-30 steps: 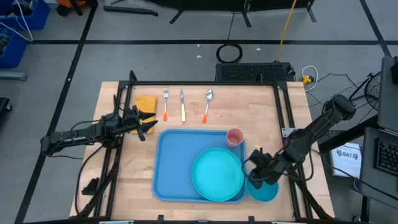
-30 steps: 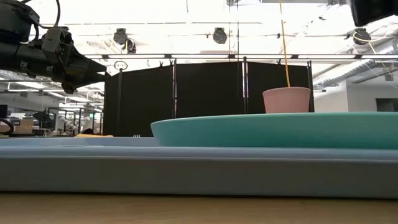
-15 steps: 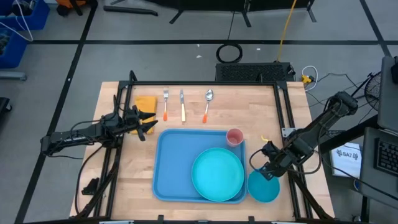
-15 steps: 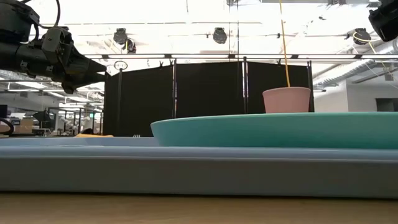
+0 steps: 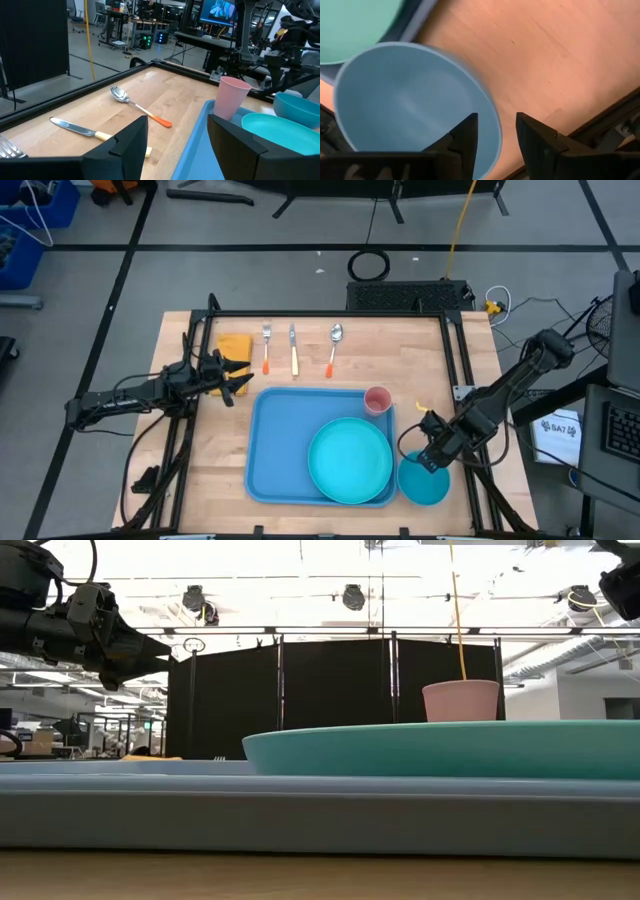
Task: Set up tray
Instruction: Put the blue bowl on the blue plate
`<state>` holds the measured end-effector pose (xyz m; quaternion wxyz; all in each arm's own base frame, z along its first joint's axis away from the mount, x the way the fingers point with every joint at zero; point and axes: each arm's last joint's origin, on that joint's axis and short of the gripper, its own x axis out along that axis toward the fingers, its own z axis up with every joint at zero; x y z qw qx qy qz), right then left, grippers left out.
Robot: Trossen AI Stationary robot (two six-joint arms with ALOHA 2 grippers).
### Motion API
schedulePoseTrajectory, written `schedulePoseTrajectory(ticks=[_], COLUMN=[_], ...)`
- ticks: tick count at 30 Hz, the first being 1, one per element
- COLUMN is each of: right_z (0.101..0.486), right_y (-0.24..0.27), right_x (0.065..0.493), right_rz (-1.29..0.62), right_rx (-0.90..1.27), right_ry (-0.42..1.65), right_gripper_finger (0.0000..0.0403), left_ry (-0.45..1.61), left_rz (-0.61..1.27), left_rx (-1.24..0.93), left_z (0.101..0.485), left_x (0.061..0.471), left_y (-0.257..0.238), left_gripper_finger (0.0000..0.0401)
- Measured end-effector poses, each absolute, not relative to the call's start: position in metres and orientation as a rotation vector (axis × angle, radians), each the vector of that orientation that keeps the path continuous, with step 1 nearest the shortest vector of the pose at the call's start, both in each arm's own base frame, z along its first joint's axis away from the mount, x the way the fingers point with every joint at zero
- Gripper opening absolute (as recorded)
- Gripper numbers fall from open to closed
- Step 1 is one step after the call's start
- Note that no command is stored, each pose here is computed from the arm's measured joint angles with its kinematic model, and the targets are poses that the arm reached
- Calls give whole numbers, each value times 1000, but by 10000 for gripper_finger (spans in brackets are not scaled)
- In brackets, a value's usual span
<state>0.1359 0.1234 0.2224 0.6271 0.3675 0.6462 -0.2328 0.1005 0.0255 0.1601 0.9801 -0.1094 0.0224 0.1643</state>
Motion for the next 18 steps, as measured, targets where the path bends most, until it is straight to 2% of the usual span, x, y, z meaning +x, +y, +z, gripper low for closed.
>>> schedulePoseTrajectory(ticks=[10, 12, 15, 18], right_z=[183, 178, 176, 176], right_y=[125, 124, 123, 123], right_x=[133, 132, 132, 133], right_rz=[-505, -512, -507, -488], right_rx=[922, 926, 904, 894], right_ry=[1574, 1568, 1529, 1518], right_gripper_finger=[115, 92, 25, 8], left_ry=[45, 45, 45, 45], left_rz=[331, 331, 331, 331], left_rx=[-220, -220, -220, -220], left_z=[160, 160, 160, 160], left_x=[101, 101, 101, 101], left_y=[26, 26, 26, 26], left_gripper_finger=[209, 209, 209, 209])
